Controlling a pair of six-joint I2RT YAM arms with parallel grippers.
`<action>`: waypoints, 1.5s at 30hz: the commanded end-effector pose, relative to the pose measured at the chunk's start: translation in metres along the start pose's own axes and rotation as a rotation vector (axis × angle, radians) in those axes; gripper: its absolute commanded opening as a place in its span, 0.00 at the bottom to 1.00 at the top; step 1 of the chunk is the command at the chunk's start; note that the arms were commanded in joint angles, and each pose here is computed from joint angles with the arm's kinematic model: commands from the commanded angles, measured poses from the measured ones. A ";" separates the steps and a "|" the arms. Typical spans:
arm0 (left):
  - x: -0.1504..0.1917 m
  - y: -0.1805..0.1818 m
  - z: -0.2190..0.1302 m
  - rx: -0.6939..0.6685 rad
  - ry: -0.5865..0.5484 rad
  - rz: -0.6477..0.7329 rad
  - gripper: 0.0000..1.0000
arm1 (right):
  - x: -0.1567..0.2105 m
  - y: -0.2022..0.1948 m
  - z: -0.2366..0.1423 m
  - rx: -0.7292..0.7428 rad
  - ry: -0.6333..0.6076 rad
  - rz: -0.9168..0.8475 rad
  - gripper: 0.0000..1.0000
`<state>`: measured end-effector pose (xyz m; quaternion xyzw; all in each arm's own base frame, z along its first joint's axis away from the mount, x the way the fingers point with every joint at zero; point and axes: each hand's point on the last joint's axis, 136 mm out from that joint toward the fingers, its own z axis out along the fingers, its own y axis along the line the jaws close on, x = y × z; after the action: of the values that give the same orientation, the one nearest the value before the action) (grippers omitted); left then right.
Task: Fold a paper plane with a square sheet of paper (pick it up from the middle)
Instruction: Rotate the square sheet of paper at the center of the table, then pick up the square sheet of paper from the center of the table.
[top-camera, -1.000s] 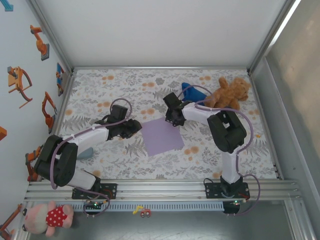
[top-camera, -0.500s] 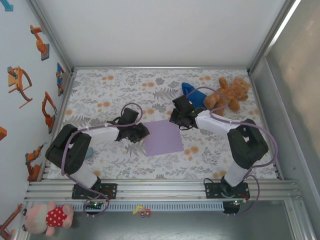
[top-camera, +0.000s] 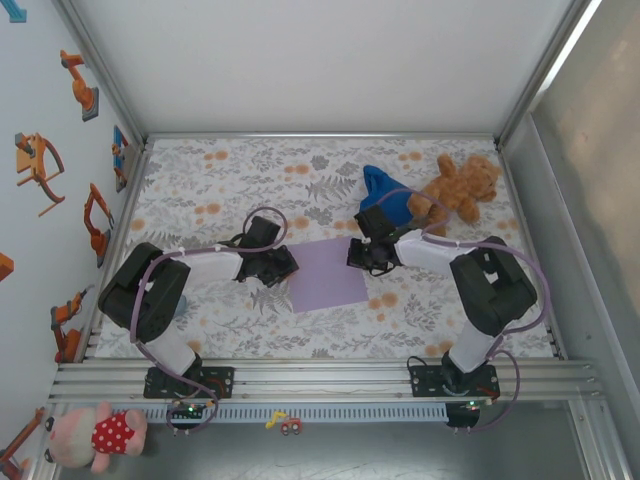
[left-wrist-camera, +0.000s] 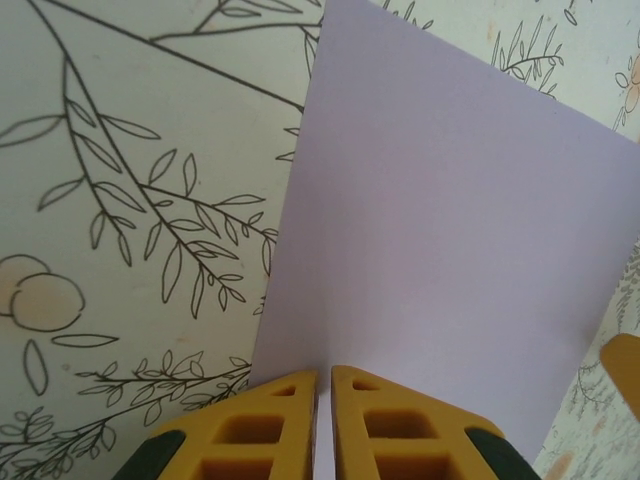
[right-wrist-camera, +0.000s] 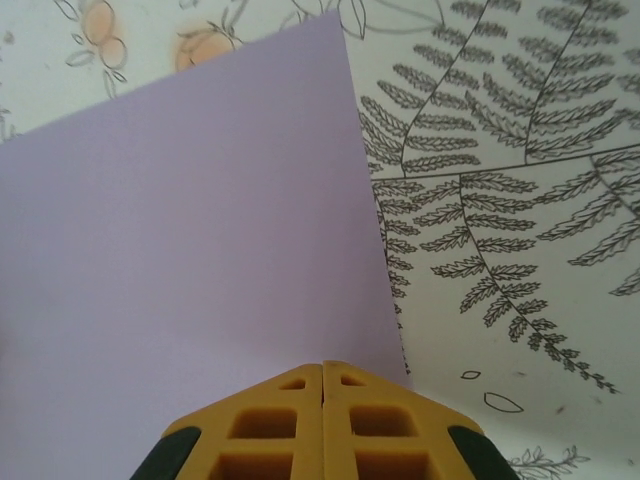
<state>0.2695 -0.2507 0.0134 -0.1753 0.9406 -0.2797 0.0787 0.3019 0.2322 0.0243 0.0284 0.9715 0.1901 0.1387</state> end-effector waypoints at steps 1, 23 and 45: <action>0.005 0.014 0.009 -0.060 0.015 -0.033 0.12 | 0.009 -0.004 0.010 0.006 0.046 -0.016 0.05; 0.001 0.005 0.012 0.022 -0.019 -0.016 0.10 | 0.011 0.005 0.021 -0.063 0.059 0.031 0.04; -0.003 -0.009 0.010 0.155 -0.065 -0.010 0.26 | 0.003 0.026 0.035 -0.149 0.075 0.068 0.04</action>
<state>0.2848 -0.2684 0.0187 -0.1741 0.9087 -0.3571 0.1280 0.3147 0.2720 0.0172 0.0332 0.9505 0.2844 0.1208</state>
